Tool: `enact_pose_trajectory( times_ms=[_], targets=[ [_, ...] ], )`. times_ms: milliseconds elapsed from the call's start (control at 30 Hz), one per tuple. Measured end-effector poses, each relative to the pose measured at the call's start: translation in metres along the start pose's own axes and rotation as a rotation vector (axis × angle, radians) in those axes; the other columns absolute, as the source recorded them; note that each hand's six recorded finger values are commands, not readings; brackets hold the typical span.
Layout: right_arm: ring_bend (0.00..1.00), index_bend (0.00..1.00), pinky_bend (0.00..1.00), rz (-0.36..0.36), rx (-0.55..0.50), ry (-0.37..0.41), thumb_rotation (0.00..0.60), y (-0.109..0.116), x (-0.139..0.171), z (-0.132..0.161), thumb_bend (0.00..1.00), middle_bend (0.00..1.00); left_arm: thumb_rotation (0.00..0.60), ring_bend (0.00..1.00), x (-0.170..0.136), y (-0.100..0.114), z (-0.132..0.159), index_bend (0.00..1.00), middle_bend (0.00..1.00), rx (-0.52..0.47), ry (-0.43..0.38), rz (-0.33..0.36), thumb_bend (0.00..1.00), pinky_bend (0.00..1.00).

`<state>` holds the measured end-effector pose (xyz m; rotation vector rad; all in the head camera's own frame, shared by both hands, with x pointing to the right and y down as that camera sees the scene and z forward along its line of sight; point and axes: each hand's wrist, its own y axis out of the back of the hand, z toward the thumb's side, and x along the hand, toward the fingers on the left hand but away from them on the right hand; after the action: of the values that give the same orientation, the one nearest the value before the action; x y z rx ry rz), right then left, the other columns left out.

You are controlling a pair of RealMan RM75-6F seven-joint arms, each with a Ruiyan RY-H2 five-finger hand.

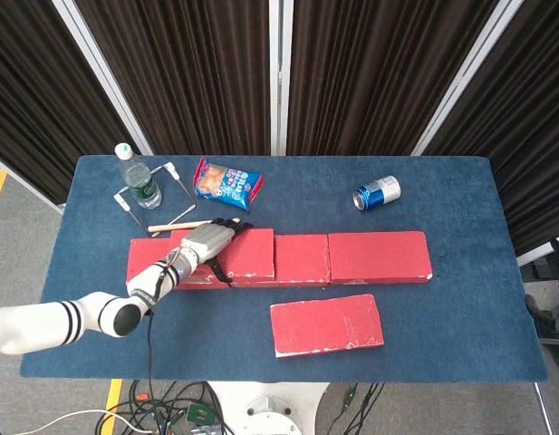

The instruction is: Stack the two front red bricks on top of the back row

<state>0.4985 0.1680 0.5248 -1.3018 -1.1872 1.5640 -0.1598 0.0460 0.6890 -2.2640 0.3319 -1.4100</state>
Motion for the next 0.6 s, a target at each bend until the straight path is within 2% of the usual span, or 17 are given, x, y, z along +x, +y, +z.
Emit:
enact_pose_trajectory(
  times_ms=[233, 600],
  targets=[
    [0.00, 0.00, 0.00, 0.005, -0.001, -0.002, 0.600, -0.0020, 0.0007, -0.0009, 0.20, 0.00, 0.600, 0.03, 0.0001, -0.0008, 0.0025, 0.02, 0.26, 0.002, -0.009, -0.006, 0.10, 0.01],
    [0.00, 0.00, 0.00, 0.008, 0.001, -0.005, 0.600, -0.0021, 0.0008, -0.0018, 0.20, 0.00, 0.600, 0.00, -0.0016, -0.0005, 0.0032, 0.01, 0.08, -0.016, -0.020, -0.010, 0.09, 0.00]
  ],
)
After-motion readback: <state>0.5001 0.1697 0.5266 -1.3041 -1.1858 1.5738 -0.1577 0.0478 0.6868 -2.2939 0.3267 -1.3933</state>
